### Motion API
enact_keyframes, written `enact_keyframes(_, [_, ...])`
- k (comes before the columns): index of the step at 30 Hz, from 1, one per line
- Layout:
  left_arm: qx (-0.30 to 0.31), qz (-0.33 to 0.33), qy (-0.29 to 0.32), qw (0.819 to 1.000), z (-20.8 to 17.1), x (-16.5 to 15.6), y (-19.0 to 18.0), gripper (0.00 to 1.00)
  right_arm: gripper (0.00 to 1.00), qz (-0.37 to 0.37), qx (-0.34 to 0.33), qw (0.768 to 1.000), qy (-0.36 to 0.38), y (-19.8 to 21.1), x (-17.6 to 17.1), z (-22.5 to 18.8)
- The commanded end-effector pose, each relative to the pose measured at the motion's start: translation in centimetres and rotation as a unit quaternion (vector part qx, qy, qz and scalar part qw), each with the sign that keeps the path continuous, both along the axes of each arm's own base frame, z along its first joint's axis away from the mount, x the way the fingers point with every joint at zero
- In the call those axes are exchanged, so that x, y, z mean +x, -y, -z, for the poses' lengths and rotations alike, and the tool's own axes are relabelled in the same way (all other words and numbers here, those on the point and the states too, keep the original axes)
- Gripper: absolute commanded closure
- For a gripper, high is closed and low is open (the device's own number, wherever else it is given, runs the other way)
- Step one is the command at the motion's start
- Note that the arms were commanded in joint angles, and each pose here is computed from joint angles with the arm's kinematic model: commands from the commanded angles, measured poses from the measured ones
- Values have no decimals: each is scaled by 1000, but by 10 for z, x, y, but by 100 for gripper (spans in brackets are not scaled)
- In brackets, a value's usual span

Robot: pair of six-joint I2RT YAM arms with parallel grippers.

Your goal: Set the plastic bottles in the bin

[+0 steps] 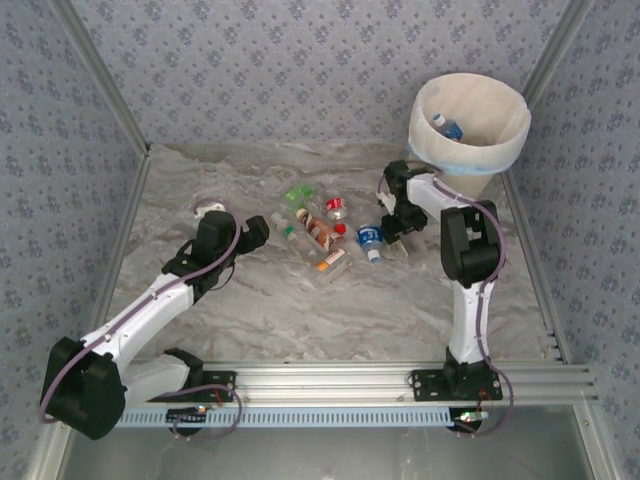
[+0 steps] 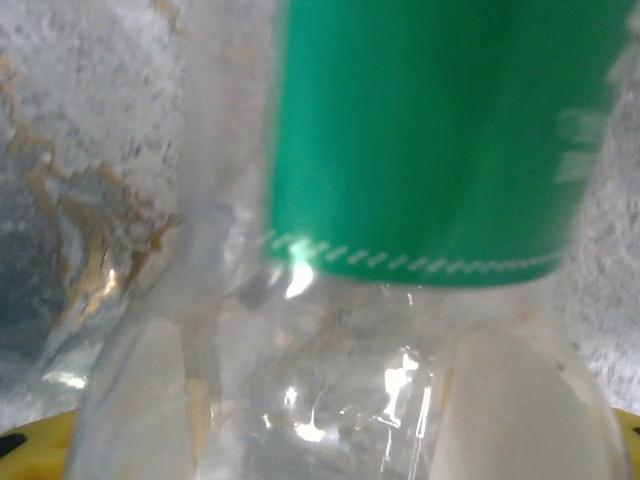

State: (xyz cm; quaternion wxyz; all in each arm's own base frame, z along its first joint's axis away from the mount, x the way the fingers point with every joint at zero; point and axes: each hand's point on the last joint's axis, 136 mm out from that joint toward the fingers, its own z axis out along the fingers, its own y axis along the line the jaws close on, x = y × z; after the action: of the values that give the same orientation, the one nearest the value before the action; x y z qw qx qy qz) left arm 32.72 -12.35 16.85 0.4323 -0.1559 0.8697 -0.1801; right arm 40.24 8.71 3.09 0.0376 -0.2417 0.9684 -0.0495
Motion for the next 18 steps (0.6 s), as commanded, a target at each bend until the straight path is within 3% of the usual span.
enact_keyframes(1, [-9, -8, 16, 1000, -11, 6, 0, 1, 43, -29, 28, 999, 30, -10, -5, -37])
enact_keyframes(9, [-10, -4, 14, 1000, -10, 9, 2, 0, 50, -70, 97, 985, 128, -26, -8, -107])
enact_keyframes(15, [-9, -2, 14, 1000, -10, 11, 3, 1, 50, -95, 145, 951, 256, -36, 4, -195])
enact_keyframes(18, [-8, -2, 14, 1000, -10, 11, 3, 1, 50, -111, 173, 924, 323, -41, 10, -243])
